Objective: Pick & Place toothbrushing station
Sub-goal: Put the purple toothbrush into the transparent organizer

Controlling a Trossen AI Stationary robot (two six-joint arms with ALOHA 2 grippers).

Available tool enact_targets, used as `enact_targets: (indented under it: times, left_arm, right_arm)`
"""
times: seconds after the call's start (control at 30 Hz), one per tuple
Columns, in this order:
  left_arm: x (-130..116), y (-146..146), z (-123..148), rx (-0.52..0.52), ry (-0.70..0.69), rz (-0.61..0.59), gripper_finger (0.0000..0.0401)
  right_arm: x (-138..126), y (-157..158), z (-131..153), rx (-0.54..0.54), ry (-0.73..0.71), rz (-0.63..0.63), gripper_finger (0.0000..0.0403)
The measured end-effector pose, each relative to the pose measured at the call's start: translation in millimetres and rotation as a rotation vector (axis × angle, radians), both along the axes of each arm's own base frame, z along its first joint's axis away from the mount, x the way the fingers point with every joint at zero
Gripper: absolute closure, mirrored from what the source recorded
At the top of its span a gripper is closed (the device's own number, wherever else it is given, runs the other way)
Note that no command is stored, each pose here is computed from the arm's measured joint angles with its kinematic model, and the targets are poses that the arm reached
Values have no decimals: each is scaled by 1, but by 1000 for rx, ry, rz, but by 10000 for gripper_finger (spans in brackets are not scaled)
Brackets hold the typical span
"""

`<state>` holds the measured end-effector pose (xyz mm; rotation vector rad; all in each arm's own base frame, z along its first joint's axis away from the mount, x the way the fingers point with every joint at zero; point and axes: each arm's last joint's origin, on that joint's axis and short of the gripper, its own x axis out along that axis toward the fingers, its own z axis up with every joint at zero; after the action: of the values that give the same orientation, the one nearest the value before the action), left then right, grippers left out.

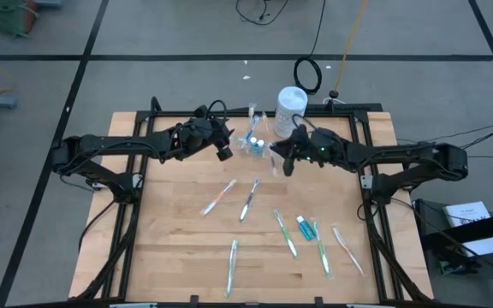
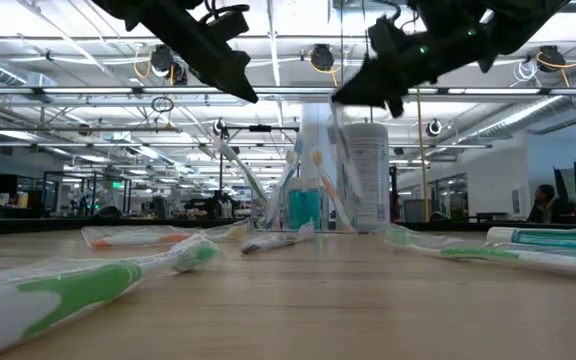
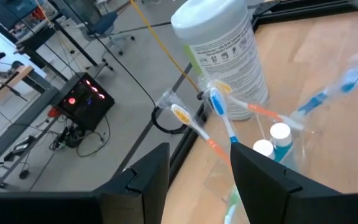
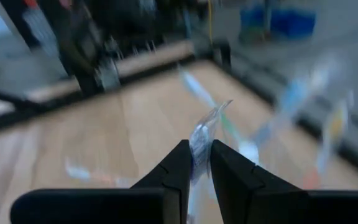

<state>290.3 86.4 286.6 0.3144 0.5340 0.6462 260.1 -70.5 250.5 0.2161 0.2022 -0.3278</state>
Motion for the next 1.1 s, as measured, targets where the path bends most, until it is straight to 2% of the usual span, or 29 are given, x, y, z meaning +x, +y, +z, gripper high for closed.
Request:
enact_targets:
  times: [0.13, 0.2, 0.3, 0.4, 0.57, 0.77, 0.97, 1.1]
  left_arm:
    - [0, 0, 0, -6, -3, -4, 224]
    - [0, 0, 0, -7, 0, -4, 224]
    - [0, 0, -2, -18, 7, -4, 224]
    - [-1, -1, -3, -32, 13, 2, 224]
    - [-1, -1, -3, -32, 17, 2, 224]
    - [-1, -1, -3, -31, 18, 2, 224]
    - [-1, -1, -3, -34, 15, 3, 224]
    - [-1, -1, -3, -35, 14, 4, 224]
  right_arm:
    - [7, -2, 16, -152, -172, 3, 355]
    - [8, -4, 22, -244, -229, -43, 354]
    - [10, -9, 24, -345, -233, -169, 354]
    - [8, -15, 23, -390, -201, -266, 354]
    - [5, -24, 14, -380, -87, -386, 354]
    - [3, -27, -2, -268, 37, -389, 354]
    - [0, -26, -11, -180, 33, -390, 354]
    - [-4, -24, -25, -195, 112, -374, 353]
